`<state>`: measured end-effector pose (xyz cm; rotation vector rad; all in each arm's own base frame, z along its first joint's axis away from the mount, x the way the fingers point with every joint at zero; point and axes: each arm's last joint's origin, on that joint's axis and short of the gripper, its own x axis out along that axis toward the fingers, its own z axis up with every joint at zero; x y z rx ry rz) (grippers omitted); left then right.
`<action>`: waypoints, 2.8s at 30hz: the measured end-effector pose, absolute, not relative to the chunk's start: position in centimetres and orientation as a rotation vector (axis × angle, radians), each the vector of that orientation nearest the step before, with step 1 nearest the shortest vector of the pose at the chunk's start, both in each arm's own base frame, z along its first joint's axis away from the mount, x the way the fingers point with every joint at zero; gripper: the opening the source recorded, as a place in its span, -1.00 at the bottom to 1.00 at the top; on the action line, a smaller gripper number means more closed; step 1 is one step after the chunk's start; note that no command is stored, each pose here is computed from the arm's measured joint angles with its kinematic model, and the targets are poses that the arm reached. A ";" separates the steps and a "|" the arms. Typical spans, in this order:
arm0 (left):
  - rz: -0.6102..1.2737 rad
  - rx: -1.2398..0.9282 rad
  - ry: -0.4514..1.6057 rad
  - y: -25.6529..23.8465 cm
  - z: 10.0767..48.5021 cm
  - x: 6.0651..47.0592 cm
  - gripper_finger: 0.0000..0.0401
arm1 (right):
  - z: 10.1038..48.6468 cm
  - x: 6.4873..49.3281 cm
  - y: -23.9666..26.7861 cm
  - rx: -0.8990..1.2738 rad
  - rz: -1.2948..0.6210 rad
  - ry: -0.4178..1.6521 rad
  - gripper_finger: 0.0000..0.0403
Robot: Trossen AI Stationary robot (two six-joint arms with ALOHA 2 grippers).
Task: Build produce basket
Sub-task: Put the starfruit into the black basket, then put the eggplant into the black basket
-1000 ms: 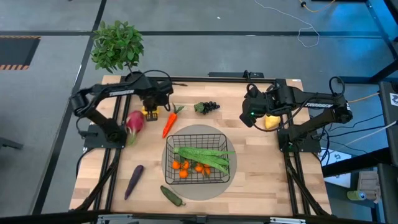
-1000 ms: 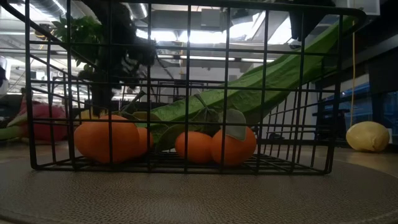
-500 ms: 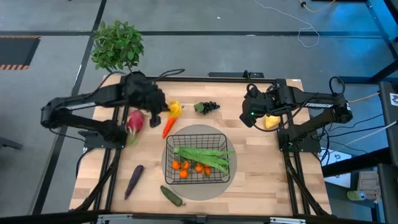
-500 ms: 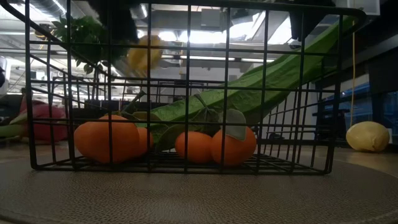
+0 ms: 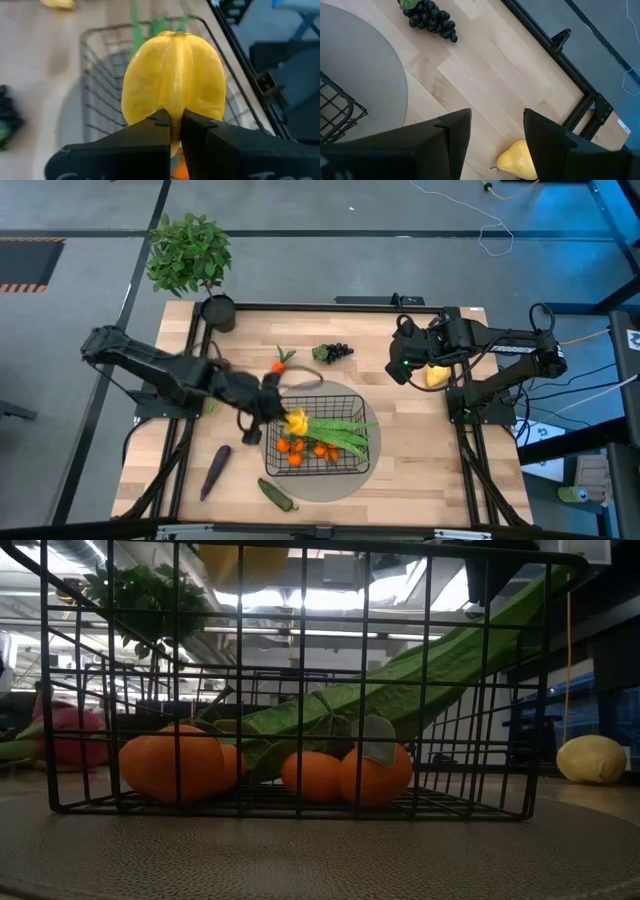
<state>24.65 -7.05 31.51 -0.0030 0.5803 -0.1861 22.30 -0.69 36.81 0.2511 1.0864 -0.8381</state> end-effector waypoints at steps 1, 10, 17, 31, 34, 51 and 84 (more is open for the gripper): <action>-0.193 -0.010 0.594 -7.5 31.1 24.9 -0.97 | 36.8 22.3 -0.7 0.251 -0.838 1.086 -0.15; -0.103 -0.052 0.634 -8.2 29.9 25.8 -0.48 | 36.8 22.3 -0.7 0.253 -0.839 1.086 -0.15; -0.106 -0.151 0.583 -7.6 31.7 24.2 -0.34 | 36.8 22.3 -0.6 0.277 -0.813 1.103 -0.15; -0.068 -0.672 1.270 -9.9 30.2 15.9 -0.34 | 36.7 22.3 -0.5 0.288 -0.798 1.113 -0.15; -0.048 -0.715 1.337 -11.4 29.9 15.1 -0.34 | 36.7 22.3 -0.5 0.290 -0.799 1.113 -0.15; 0.406 -0.702 1.463 -19.9 24.0 13.4 -0.34 | 36.7 22.3 -0.5 0.339 -0.816 1.102 -0.15; 0.561 -0.692 1.450 -24.6 16.0 16.1 -0.34 | 36.7 22.3 -0.4 0.342 -0.773 1.133 -0.15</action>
